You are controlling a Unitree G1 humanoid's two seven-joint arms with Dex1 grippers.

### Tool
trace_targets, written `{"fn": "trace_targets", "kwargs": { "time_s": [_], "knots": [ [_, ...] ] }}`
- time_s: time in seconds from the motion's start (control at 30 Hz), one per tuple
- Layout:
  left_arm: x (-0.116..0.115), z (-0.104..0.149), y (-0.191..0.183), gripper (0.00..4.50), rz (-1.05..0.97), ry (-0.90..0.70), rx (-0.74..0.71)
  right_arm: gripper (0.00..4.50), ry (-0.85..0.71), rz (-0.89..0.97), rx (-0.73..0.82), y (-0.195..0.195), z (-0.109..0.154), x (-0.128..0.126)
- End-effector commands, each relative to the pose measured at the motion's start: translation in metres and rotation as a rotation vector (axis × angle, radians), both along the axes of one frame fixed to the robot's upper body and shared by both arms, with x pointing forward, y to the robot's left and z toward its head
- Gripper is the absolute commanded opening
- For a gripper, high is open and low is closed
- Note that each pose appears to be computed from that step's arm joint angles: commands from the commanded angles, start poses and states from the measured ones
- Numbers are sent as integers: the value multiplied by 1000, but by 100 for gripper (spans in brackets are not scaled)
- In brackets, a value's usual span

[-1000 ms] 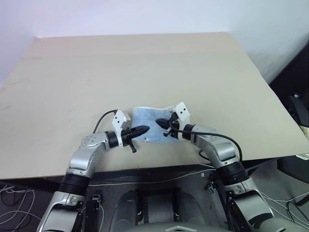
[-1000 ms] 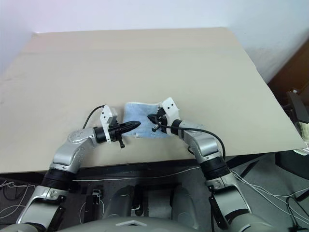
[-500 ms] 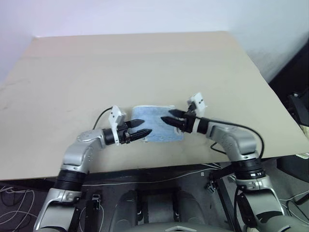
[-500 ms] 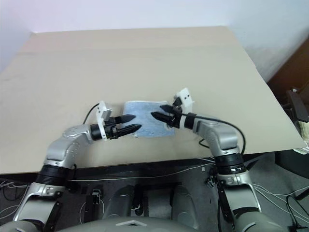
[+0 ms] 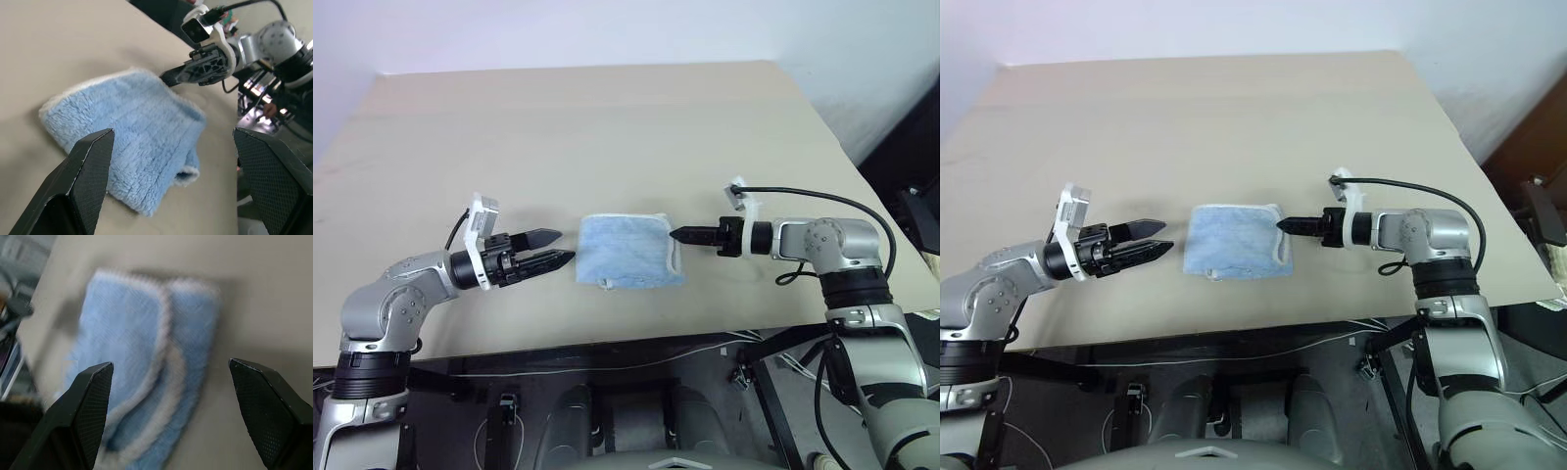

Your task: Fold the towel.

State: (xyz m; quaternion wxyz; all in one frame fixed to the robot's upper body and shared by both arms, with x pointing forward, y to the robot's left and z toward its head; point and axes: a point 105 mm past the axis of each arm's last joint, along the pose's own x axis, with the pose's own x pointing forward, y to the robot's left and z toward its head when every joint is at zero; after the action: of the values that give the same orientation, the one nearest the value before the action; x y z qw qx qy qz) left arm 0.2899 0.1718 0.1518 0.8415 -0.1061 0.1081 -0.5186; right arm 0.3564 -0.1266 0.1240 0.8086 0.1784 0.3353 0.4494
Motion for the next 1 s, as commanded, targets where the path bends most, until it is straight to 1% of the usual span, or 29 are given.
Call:
{"fn": "trace_targets", "kwargs": {
  "time_s": [0.03,0.1,0.17,0.23,0.37,0.47,0.57,0.6,0.67,0.8,0.87,0.9,0.97,1.0],
  "knots": [
    [-7,0,-3,405,1,-38,32,396,33,104,14,9,8,-8],
    [-9,-1,-4,405,4,-33,25,396,61,140,10,14,4,-12],
    [-10,11,-4,405,13,-29,-65,396,77,210,34,29,3,-20],
    [-10,18,-2,405,19,-27,-97,396,92,260,50,42,4,-24],
    [-13,12,1,405,24,-15,-41,396,133,283,65,56,-3,-25],
    [-16,14,3,405,33,-13,-41,396,168,230,87,57,-10,-16],
    [-17,14,4,405,37,-10,-34,340,181,182,115,55,-9,-9],
    [-17,13,4,405,37,-9,-29,312,175,172,130,53,-6,-7],
    [-17,13,3,405,37,-7,-27,233,162,158,148,49,0,-4],
    [-14,11,2,405,36,-8,-21,99,147,149,161,43,9,-5],
    [-12,12,0,405,31,-8,-25,27,124,156,184,39,22,-10],
    [-11,11,0,405,29,-7,-26,3,108,160,201,38,29,-14],
    [-10,11,-2,405,24,-5,-28,3,50,154,244,34,48,-19],
    [-10,10,-2,405,19,-3,-29,3,-17,129,280,29,64,-20]
  ]
}}
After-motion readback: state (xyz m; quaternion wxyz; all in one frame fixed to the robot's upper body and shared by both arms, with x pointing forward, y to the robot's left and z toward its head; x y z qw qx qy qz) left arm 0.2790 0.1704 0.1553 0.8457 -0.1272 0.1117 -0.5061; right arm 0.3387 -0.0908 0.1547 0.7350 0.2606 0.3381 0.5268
